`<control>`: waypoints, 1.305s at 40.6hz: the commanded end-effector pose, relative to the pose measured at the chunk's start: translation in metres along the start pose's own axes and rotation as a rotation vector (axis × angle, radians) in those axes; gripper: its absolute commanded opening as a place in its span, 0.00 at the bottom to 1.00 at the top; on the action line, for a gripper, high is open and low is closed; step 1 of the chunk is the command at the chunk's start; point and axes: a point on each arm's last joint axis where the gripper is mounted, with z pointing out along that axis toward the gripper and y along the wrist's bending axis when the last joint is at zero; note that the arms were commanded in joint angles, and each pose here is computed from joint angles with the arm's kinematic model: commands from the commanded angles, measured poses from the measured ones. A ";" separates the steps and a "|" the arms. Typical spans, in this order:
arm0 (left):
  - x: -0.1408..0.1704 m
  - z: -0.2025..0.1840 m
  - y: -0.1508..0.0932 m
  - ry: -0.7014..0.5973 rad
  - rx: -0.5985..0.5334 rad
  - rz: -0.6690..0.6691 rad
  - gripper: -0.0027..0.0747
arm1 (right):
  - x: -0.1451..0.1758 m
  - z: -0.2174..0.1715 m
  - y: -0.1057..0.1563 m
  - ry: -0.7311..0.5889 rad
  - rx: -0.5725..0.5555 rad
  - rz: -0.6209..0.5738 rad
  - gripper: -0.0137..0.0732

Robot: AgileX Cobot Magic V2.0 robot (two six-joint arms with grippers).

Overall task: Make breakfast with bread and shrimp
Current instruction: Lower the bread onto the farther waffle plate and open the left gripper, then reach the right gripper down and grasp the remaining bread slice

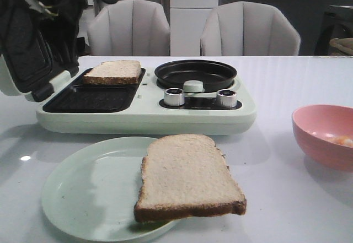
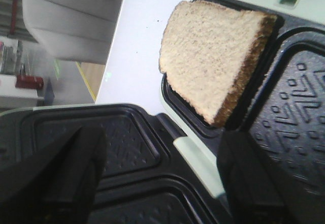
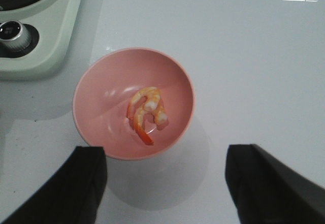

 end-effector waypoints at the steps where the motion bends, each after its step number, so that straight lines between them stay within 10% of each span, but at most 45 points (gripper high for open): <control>1: 0.000 -0.044 0.018 0.094 -0.028 -0.216 0.70 | -0.016 -0.007 0.000 -0.107 0.005 0.000 0.84; 10: 0.012 -0.106 0.000 0.339 0.335 -0.411 0.69 | -0.016 -0.007 0.000 -0.107 0.005 0.000 0.84; 20: 0.020 -0.169 0.017 0.168 0.488 -0.672 0.69 | -0.016 -0.007 0.000 -0.107 0.005 0.000 0.84; 41: 0.109 -0.255 -0.003 -0.113 0.455 -0.834 0.69 | -0.020 -0.007 0.001 -0.141 -0.010 0.026 0.84; 53: 0.121 -0.267 -0.005 -0.227 0.420 -0.868 0.69 | -0.003 0.025 0.046 0.173 -0.339 0.139 0.84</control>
